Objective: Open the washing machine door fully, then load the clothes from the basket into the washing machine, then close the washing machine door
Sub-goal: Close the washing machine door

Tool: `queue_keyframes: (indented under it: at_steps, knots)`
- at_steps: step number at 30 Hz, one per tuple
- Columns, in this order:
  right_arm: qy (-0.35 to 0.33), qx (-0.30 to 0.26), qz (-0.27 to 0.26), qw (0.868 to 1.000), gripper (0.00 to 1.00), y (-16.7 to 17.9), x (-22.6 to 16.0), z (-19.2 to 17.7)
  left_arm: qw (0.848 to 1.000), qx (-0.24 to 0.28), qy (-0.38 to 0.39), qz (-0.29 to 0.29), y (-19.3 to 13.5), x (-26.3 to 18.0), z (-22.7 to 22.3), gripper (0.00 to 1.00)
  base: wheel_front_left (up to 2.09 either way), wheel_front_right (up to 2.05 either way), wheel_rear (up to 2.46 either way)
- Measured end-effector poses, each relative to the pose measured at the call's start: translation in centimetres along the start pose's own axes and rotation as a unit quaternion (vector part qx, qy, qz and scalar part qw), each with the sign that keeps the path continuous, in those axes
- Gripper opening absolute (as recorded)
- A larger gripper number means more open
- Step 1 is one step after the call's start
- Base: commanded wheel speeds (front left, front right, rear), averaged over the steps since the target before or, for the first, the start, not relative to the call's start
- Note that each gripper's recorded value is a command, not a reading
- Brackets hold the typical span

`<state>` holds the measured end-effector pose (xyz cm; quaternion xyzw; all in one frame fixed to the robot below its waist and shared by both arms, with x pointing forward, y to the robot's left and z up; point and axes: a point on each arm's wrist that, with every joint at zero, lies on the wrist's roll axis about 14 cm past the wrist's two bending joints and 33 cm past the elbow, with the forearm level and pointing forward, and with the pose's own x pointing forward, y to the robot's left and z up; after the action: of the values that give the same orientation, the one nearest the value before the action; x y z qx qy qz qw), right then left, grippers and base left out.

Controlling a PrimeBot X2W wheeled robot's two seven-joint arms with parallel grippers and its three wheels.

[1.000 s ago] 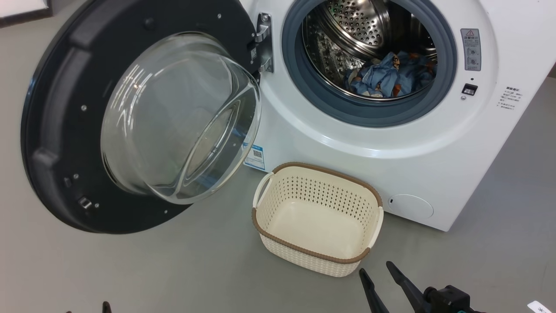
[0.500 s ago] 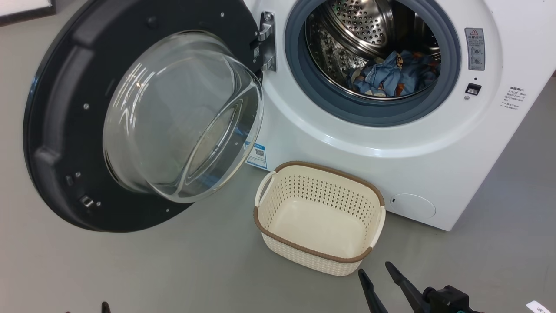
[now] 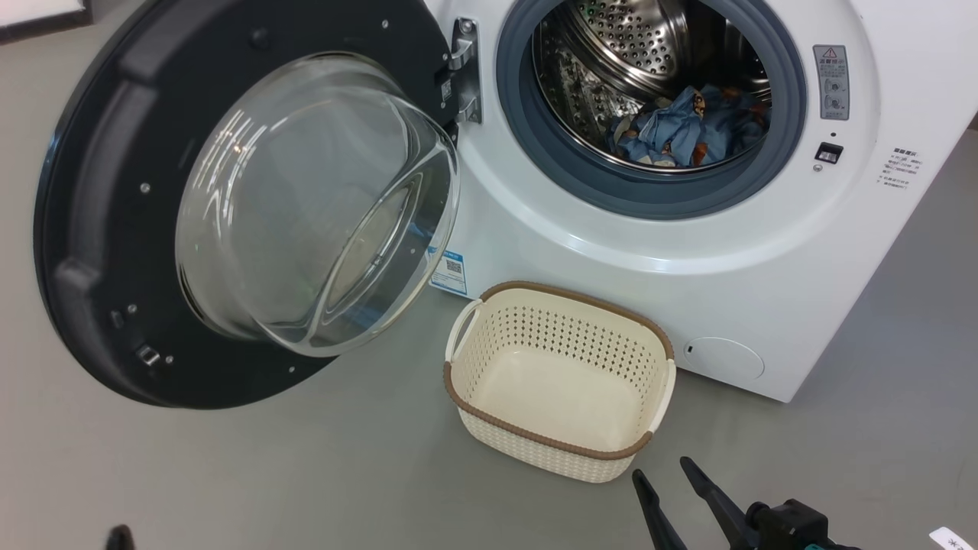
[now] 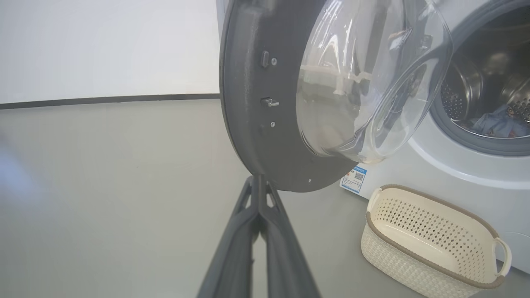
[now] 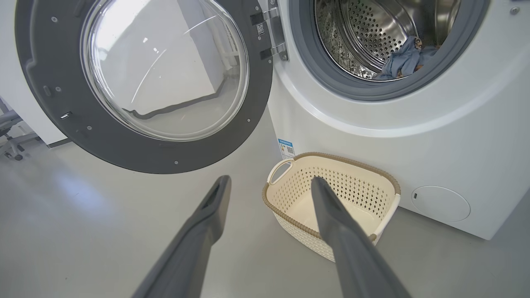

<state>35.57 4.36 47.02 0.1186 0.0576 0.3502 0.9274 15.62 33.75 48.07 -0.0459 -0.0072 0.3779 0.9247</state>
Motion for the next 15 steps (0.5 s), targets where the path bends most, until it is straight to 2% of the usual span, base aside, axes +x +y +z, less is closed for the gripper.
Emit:
queue_keyframes:
  at_steps: [4,7,9,15]
  knots:
    - [-0.002,-0.001,-0.001,1.0,1.0,-0.1,0.0,0.1,0.999,-0.027,-0.029,0.025,1.6,0.9,1.9,0.0,0.0,0.0,0.0]
    - [-0.005,-0.002,-0.003,1.0,1.0,-0.2,0.1,0.3,0.998,-0.02,-0.061,0.02,2.5,1.9,3.8,0.0,0.0,0.0,0.0]
    - [-0.007,-0.003,-0.004,1.0,1.0,-0.3,0.0,0.5,0.995,-0.014,-0.092,0.021,3.4,2.8,5.9,0.0,0.0,0.0,0.0]
    - [-0.007,-0.006,-0.008,1.0,1.0,-0.4,-0.4,0.5,0.981,-0.041,-0.184,0.034,7.1,5.9,13.0,0.0,0.0,0.0,0.0]
